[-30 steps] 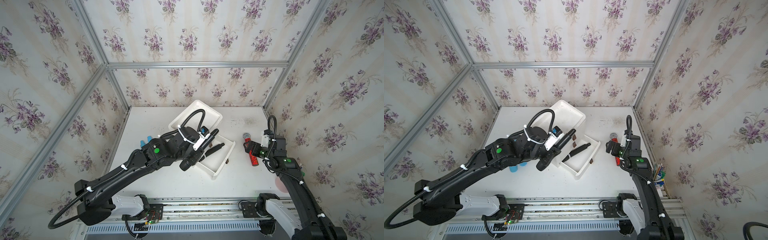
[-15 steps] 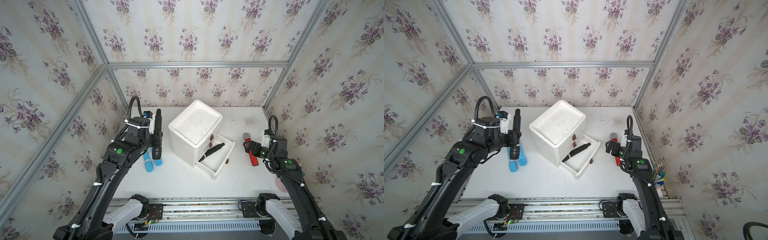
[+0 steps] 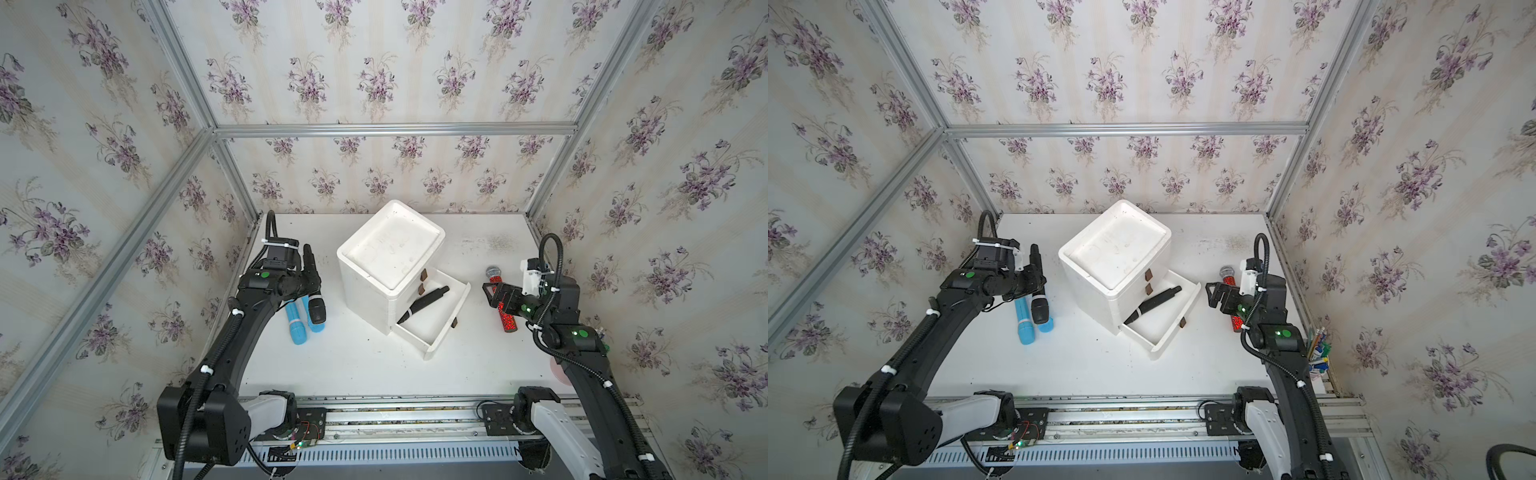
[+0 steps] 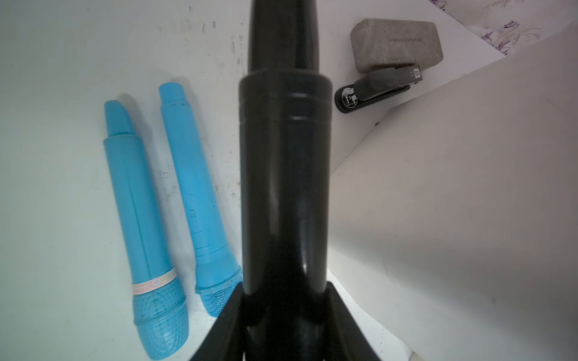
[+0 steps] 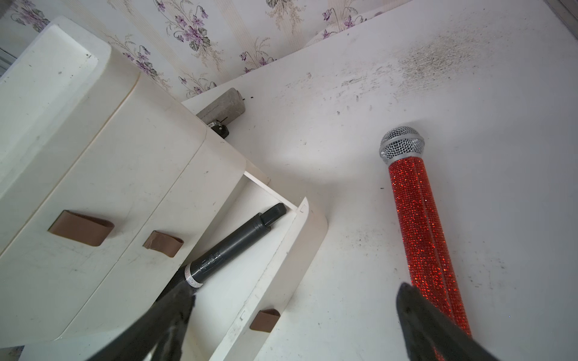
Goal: Take the microphone out of the drawer
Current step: Place the microphone at the center of the board.
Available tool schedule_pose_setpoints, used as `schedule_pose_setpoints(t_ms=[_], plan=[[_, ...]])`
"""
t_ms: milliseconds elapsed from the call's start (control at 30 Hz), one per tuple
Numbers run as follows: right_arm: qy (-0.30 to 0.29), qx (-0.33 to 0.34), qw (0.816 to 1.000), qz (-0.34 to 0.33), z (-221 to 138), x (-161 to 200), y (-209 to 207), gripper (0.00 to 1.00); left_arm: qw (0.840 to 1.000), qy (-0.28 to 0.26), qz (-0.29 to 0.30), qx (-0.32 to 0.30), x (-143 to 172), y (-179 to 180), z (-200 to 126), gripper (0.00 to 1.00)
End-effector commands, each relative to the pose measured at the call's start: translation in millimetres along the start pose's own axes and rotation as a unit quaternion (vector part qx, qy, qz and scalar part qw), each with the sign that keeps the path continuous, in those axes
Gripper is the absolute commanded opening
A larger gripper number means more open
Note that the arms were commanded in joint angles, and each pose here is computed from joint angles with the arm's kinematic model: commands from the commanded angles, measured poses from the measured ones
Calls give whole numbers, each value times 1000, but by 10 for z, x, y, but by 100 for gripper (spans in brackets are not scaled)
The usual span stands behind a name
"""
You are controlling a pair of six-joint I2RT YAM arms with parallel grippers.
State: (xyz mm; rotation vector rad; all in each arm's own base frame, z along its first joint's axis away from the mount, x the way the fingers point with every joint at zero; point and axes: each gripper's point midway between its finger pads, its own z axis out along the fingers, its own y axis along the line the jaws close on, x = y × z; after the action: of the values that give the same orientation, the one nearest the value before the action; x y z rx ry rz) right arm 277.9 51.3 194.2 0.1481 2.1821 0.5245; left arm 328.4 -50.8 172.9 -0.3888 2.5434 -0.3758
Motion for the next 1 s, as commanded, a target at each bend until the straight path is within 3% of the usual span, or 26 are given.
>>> schedule_pose_setpoints(t_ms=[0,100,333,467,967], plan=[[-6,-12,1000,-5,6,-36,46,100,999,-16,-33,24,-154,-75,241,22],[-7,-13,1000,-5,8,-34,45,100,998,6,-56,41,-103,-131,528,23],[-8,-10,1000,-5,1,-30,36,100,997,31,-68,-18,76,97,1039,25],[-6,-13,1000,-5,14,-36,43,100,996,41,-60,-49,156,201,1182,27],[-9,-5,1000,-5,6,-48,23,100,994,48,-55,-82,219,318,1387,51]])
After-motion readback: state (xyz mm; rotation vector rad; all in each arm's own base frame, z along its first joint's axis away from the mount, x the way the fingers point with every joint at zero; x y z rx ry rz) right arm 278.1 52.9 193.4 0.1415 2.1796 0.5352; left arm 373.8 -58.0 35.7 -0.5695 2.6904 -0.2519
